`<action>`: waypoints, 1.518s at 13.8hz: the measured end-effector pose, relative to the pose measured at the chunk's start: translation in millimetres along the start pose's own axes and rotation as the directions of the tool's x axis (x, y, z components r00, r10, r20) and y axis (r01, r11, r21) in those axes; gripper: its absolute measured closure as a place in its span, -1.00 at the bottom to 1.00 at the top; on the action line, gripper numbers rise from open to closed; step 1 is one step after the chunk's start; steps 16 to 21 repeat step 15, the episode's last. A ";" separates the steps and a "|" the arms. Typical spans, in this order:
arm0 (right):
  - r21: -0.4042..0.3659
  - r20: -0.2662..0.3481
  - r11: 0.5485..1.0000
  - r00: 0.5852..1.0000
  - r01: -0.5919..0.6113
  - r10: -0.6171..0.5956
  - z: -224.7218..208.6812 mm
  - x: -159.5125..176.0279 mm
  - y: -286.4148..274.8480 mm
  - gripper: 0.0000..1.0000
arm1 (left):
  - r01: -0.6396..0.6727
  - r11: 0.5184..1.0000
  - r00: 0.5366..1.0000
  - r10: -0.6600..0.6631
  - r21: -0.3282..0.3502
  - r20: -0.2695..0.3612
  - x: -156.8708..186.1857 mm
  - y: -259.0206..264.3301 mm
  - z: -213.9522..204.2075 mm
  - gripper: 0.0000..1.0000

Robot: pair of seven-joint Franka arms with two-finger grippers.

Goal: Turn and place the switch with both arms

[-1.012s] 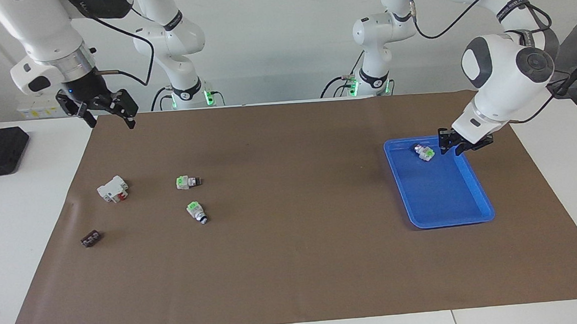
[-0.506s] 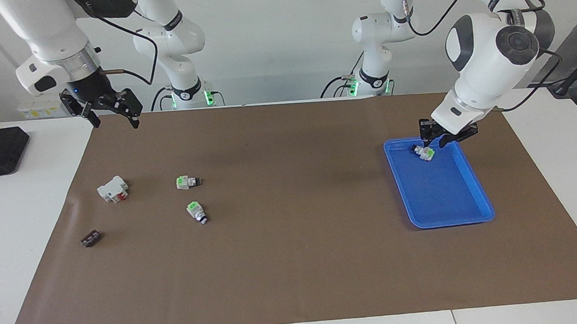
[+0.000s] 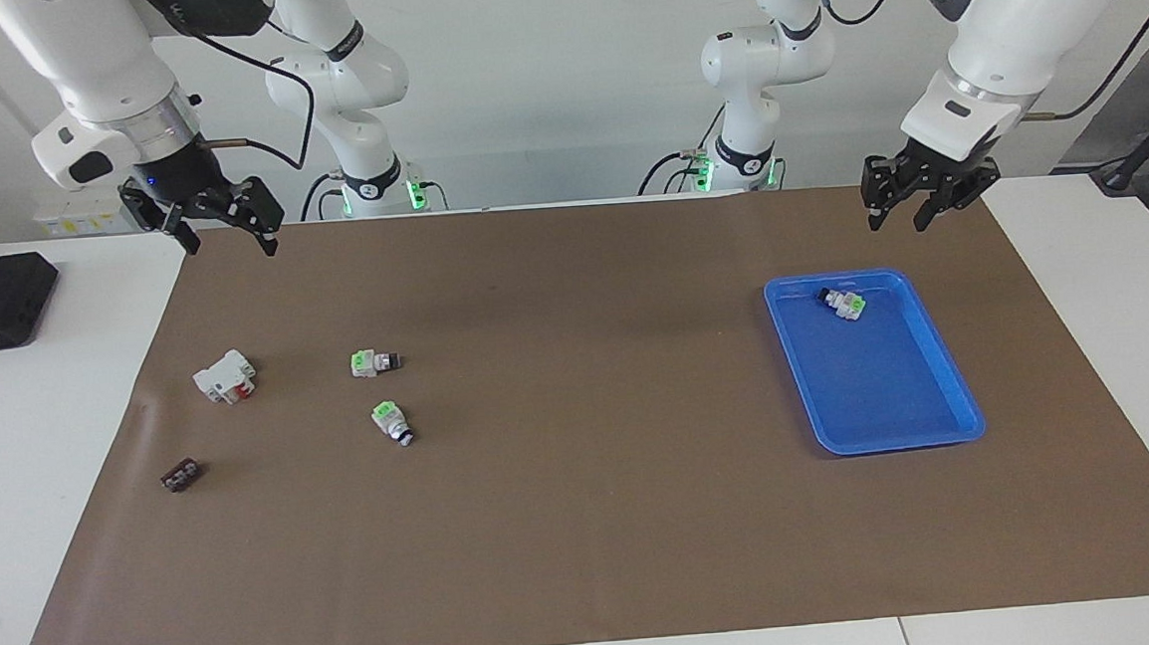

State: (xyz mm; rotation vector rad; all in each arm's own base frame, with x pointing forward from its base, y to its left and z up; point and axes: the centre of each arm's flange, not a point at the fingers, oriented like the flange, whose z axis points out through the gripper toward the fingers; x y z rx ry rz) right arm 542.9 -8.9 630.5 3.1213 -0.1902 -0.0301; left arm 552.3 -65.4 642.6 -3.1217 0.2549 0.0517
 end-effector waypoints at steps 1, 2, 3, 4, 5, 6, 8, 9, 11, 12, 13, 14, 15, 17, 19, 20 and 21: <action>0.000 0.000 1.000 1.000 0.000 0.000 0.1 0.0 0.3 -1.00 | 0.016 1.000 1.000 -0.016 0.001 -0.001 -3.7 -0.2 -1.3 -0.65; 0.000 0.001 1.000 1.000 -0.002 0.002 0.2 0.1 0.8 -1.00 | 0.030 1.000 1.000 -0.030 0.001 0.000 -4.3 -2.7 0.4 -0.85; 0.000 0.001 1.000 1.000 -0.003 0.003 0.6 0.2 1.7 -1.00 | 0.042 0.999 0.999 -0.042 0.001 -0.006 -2.9 -7.5 2.6 -0.99; 0.000 0.002 1.000 1.000 -0.004 0.004 1.2 0.3 2.2 -1.00 | 0.050 0.999 0.999 -0.050 0.000 -0.020 -0.4 -12.2 4.0 -1.00; -0.001 0.006 1.000 1.000 -0.004 0.004 2.1 -0.1 2.3 -1.00 | 0.056 0.998 0.998 -0.056 0.000 -0.033 1.7 -15.6 4.9 -1.00; -0.002 0.016 1.000 1.000 -0.004 0.004 3.4 -1.1 2.3 -1.00 | 0.062 0.998 0.997 -0.062 -0.001 -0.041 2.9 -18.5 6.4 -1.00; -0.004 0.038 1.000 0.999 -0.004 0.004 5.6 -3.4 2.6 -1.00 | 0.077 0.997 0.996 -0.077 -0.001 -0.043 3.9 -27.2 11.3 -1.00; -0.005 0.044 1.000 0.999 -0.004 0.004 6.0 -4.1 2.7 -1.00 | 0.081 0.997 0.996 -0.081 -0.002 -0.044 4.0 -29.6 12.6 -1.00; -0.005 0.050 1.000 0.999 -0.004 0.004 6.1 -5.1 2.8 -1.00 | 0.078 0.997 0.996 -0.078 -0.002 -0.046 4.5 -28.2 12.9 -1.00; -0.005 0.050 1.000 0.999 -0.004 0.004 6.0 -5.2 2.9 -1.00 | 0.078 0.997 0.996 -0.078 -0.002 -0.048 4.8 -27.7 12.9 -1.00; -0.005 0.048 1.000 0.999 -0.004 0.005 5.8 -5.1 3.0 -1.00 | 0.078 0.997 0.996 -0.078 -0.002 -0.050 5.1 -28.0 12.9 -1.00; -0.005 0.048 1.000 0.999 -0.004 0.005 5.7 -5.1 3.0 -1.00 | 0.079 0.997 0.996 -0.079 -0.002 -0.052 5.2 -28.2 12.8 -1.00; -0.005 0.047 1.000 0.999 -0.004 0.005 5.6 -5.1 3.0 -1.00 | 0.079 0.997 0.996 -0.079 -0.002 -0.051 5.2 -28.5 13.3 -1.00; -0.005 0.047 1.000 0.999 -0.004 0.005 5.6 -5.1 3.0 -1.00 | 0.079 0.997 0.996 -0.079 -0.002 -0.051 5.2 -28.5 13.3 -1.00; -0.005 0.047 1.000 0.999 -0.004 0.005 5.6 -5.1 3.0 -1.00 | 0.079 0.997 0.996 -0.079 -0.002 -0.051 5.2 -28.5 13.3 -1.00; -0.005 0.047 1.000 0.999 -0.004 0.005 5.6 -5.1 3.0 -1.00 | 0.079 0.997 0.996 -0.079 -0.002 -0.051 5.2 -28.5 13.3 -1.00; -0.005 0.047 1.000 0.999 -0.004 0.005 5.6 -5.1 3.0 -1.00 | 0.079 0.997 0.996 -0.079 -0.002 -0.051 5.2 -28.5 13.3 -1.00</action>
